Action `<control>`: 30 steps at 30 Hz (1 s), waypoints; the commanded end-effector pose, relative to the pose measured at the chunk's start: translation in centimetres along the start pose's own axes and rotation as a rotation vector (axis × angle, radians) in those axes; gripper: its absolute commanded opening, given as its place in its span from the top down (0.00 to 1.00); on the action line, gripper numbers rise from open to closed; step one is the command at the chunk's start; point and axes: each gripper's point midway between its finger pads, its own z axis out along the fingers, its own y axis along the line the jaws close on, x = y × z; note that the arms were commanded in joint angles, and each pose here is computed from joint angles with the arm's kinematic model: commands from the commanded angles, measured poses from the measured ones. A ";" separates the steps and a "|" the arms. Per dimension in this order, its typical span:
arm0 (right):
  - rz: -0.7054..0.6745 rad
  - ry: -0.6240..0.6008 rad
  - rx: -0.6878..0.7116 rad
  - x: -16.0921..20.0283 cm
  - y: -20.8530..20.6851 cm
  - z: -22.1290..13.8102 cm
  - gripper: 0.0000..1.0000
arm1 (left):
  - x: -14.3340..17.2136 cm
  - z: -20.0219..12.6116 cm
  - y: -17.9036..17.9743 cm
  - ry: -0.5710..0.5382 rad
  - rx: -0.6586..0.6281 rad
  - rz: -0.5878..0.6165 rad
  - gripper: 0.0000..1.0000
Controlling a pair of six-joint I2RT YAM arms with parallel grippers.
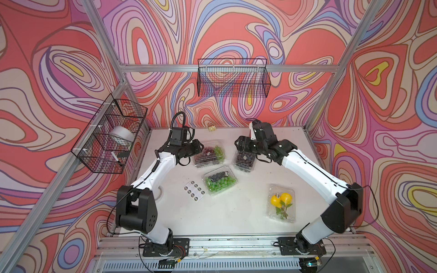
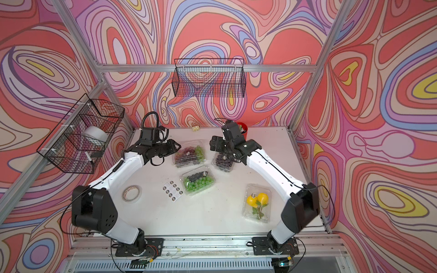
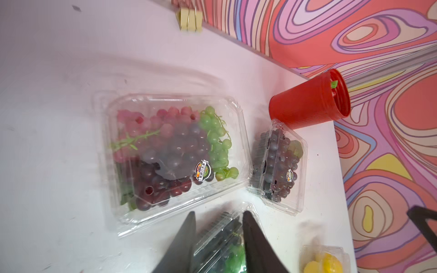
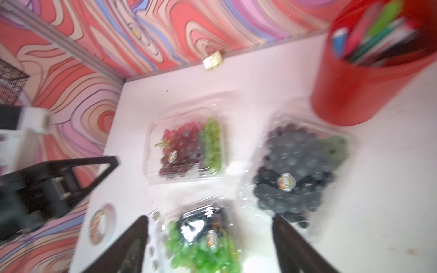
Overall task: Label fruit boxes
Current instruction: Reset both arms
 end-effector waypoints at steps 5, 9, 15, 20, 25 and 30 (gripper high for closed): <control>-0.187 -0.213 0.349 -0.4 -11.6 -2.5 0.02 | 2.6 -3.5 9.3 -0.125 -0.351 0.089 0.34; -0.295 -0.269 0.398 0.7 -15.3 -2.6 0.02 | 4.4 -4.4 13.3 -0.189 -0.485 0.118 0.24; -0.323 -0.390 0.384 2.9 -19.1 -1.7 0.02 | 5.5 -5.7 16.9 -0.317 -0.609 0.150 0.00; -0.251 -0.459 0.392 4.6 -22.1 -0.6 0.02 | 6.2 -4.7 18.2 -0.370 -0.624 0.304 0.00; -0.227 -0.507 0.366 6.3 -23.3 0.7 0.02 | 6.7 -4.1 18.5 -0.416 -0.605 0.368 0.00; -0.287 -0.582 0.423 6.0 -24.3 0.1 0.02 | 5.9 -3.7 16.2 -0.648 -0.455 0.491 0.00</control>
